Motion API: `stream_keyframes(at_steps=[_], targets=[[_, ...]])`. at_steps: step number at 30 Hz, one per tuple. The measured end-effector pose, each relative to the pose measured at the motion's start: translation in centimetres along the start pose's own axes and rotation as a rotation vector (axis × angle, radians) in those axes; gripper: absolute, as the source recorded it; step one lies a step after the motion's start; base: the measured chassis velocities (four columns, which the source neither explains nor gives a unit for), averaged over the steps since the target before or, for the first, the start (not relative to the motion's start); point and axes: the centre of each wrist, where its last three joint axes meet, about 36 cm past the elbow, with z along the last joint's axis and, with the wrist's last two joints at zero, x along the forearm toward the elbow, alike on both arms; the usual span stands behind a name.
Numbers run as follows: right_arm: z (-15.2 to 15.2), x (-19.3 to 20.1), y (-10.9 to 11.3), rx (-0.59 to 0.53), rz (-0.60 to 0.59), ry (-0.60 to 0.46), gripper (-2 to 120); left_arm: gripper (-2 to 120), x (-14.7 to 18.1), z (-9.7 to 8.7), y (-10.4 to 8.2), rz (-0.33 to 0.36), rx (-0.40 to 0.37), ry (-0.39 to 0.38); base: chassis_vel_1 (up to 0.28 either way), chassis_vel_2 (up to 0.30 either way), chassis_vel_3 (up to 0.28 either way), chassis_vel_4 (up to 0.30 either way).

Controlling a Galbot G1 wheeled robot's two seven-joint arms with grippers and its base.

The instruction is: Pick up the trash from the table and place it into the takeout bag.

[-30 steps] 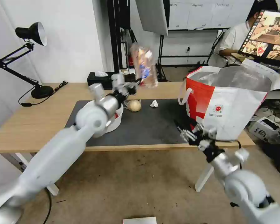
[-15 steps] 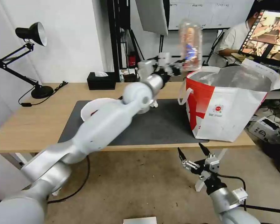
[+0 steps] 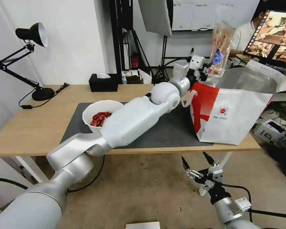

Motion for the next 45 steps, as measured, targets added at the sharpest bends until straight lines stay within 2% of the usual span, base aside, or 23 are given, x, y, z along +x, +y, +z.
stream_keyframes(at_steps=[1, 4, 6, 10, 13, 15, 16, 18, 19, 21, 22, 24, 25, 28, 29, 32, 33, 35, 38, 40, 41, 44, 45], targets=[[0.0, 0.0, 0.0, 0.000, 0.000, 0.000, 100, 0, 0.0, 0.0, 0.0, 0.000, 0.000, 0.000, 0.000, 0.000, 0.000, 0.000], [0.1, 0.0, -0.1, 0.001, -0.001, 0.005, 100, 0, -0.4, 0.4, 0.3, 0.037, -0.072, 0.010, 0.000, 0.000, 0.000, 0.000], [0.2, 0.0, -0.1, 0.001, -0.001, 0.006, 100, 0, -0.4, 0.4, 0.3, 0.045, -0.085, 0.010, 0.000, 0.000, 0.000, 0.000], [0.3, -0.2, -0.3, 0.002, -0.001, 0.009, 100, 0, -0.5, 0.6, 0.4, 0.058, -0.089, 0.013, 0.000, 0.000, 0.000, 0.000], [0.5, -0.3, -0.4, 0.004, -0.002, 0.013, 100, 7, -0.2, 0.7, 0.4, 0.067, -0.066, 0.013, 0.000, 0.000, 0.000, 0.000], [0.7, -0.4, -0.5, 0.004, -0.002, 0.017, 100, 15, 0.3, 0.8, 0.7, 0.074, -0.032, 0.017, 0.000, 0.000, 0.000, 0.000], [0.7, -0.4, -0.5, 0.004, -0.002, 0.017, 100, 15, 0.3, 0.8, 0.7, 0.074, -0.032, 0.017, 0.000, 0.000, 0.000, 0.000], [0.9, -0.6, -0.6, 0.003, -0.004, 0.022, 100, 28, 1.0, 0.5, 1.3, 0.081, 0.014, 0.028, 0.000, 0.000, 0.000, 0.000], [0.9, -0.6, -0.6, 0.003, -0.004, 0.022, 100, 28, 1.0, 0.5, 1.3, 0.081, 0.014, 0.028, 0.000, 0.000, 0.000, 0.000], [1.1, -0.9, -0.6, 0.002, -0.010, 0.027, 100, 38, 1.6, 0.1, 1.8, 0.081, 0.039, 0.028, 0.000, 0.000, 0.000, 0.000], [1.1, -0.9, -0.6, 0.002, -0.010, 0.027, 100, 38, 1.6, 0.1, 1.8, 0.081, 0.039, 0.028, 0.000, 0.000, 0.000, 0.000], [1.1, -1.1, -0.5, -0.002, -0.015, 0.027, 100, 50, 2.2, -0.3, 2.2, 0.081, 0.053, 0.024, 0.000, 0.000, 0.000, 0.000], [1.1, -1.1, -0.5, -0.002, -0.015, 0.027, 100, 50, 2.2, -0.3, 2.2, 0.081, 0.053, 0.024, 0.000, 0.000, 0.000, 0.000], [0.9, -1.5, -0.3, -0.016, -0.017, 0.025, 100, 65, 3.6, -1.3, 3.0, 0.079, 0.070, 0.005, 0.000, 0.000, 0.000, 0.000], [0.9, -1.5, -0.3, -0.016, -0.017, 0.025, 100, 65, 3.6, -1.3, 3.0, 0.079, 0.070, 0.005, 0.000, 0.000, 0.000, 0.000], [0.5, -1.6, -0.3, -0.018, -0.014, 0.018, 100, 80, 5.2, -1.3, 3.9, 0.068, 0.080, -0.007, 0.000, 0.000, 0.000, 0.000], [0.5, -1.6, -0.3, -0.018, -0.014, 0.018, 100, 80, 5.2, -1.3, 3.9, 0.068, 0.080, -0.007, 0.000, 0.000, 0.000, 0.000], [0.4, -1.6, -0.3, -0.017, -0.012, 0.018, 100, 90, 6.6, -0.6, 4.4, 0.051, 0.094, -0.013, 0.000, 0.000, 0.000, 0.000], [0.4, -1.5, -0.3, -0.018, -0.012, 0.019, 100, 98, 8.3, 0.1, 4.4, 0.036, 0.110, -0.021, 0.000, 0.000, 0.000, 0.000], [0.3, -1.5, -0.3, -0.017, -0.011, 0.017, 100, 99, 10.4, 1.2, 4.5, 0.014, 0.124, -0.016, 0.000, 0.000, 0.000, 0.000], [0.3, -1.5, -0.3, -0.017, -0.011, 0.017, 100, 99, 10.4, 1.2, 4.5, 0.014, 0.124, -0.016, 0.000, 0.000, 0.000, 0.000], [-0.1, -1.5, -0.3, -0.014, -0.009, 0.000, 100, 100, 14.1, 2.7, 4.9, -0.026, 0.140, -0.007, 0.000, 0.000, 0.000, 0.000], [-0.1, -1.5, -0.3, -0.014, -0.009, 0.000, 100, 100, 14.1, 2.7, 4.9, -0.026, 0.140, -0.007, 0.000, 0.000, 0.000, 0.000]])
